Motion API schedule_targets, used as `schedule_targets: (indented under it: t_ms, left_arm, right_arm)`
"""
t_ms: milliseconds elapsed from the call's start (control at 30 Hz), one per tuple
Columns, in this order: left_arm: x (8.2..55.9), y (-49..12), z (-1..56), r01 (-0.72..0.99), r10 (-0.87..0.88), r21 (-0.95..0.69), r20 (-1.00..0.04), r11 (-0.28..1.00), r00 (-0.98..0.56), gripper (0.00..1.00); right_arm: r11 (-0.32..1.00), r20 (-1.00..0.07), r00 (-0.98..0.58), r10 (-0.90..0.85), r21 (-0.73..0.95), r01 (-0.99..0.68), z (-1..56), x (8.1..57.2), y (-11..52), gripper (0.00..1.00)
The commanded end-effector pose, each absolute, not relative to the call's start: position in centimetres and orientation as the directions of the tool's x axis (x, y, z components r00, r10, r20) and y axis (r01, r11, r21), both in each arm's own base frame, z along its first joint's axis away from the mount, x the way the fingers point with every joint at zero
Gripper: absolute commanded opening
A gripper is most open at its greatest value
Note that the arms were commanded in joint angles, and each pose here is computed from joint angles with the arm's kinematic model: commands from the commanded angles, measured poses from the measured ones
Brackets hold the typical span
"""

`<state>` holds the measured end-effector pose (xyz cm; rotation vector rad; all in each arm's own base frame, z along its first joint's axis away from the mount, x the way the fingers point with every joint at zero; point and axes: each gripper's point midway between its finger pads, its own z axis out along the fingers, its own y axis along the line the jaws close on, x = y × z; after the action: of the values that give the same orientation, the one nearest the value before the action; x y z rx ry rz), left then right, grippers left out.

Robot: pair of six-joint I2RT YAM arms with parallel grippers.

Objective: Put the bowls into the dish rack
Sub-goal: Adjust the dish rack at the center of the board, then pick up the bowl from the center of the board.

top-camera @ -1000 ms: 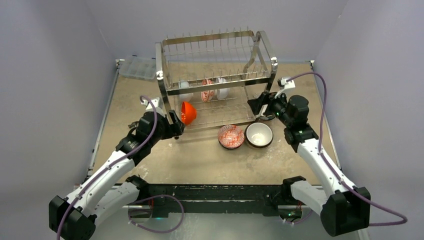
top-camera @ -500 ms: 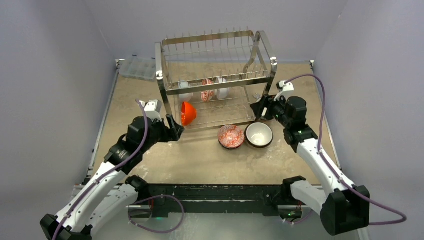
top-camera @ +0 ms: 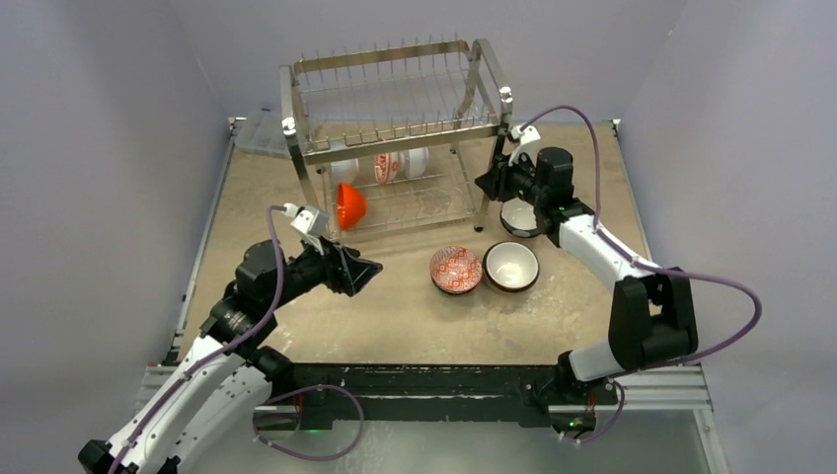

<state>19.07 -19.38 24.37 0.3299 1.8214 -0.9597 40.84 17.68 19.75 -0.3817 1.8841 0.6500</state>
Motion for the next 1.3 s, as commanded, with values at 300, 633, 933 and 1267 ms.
schedule_targets:
  t_ms: [300, 633, 933, 1267]
  left_arm:
    - [22.6, -22.0, 20.5, 0.538, -0.196, -0.527, -0.81, 0.658, -0.553, 0.65]
    - [24.2, -25.4, 14.7, 0.404, -0.118, -0.486, -0.739, 0.775, -0.663, 0.63]
    - [26.1, -30.9, 13.4, 0.39, -0.034, -0.412, -0.722, 0.824, -0.691, 0.57]
    - [27.9, -33.2, 9.7, 0.377, 0.099, -0.264, -0.691, 0.888, -0.716, 0.42]
  right_arm:
    - [0.79, -0.875, -0.452, 0.176, 0.399, -0.465, 22.8, 38.5, 18.0, 0.75]
    - [0.869, -0.855, -0.448, 0.263, 0.411, -0.274, 20.6, 32.4, 13.4, 0.99]
    - [0.839, -0.761, -0.57, 0.31, 0.501, -0.213, 16.7, 27.7, 13.2, 0.99]
    - [0.816, -0.744, -0.568, 0.353, 0.541, -0.203, 16.3, 26.3, 13.2, 0.99]
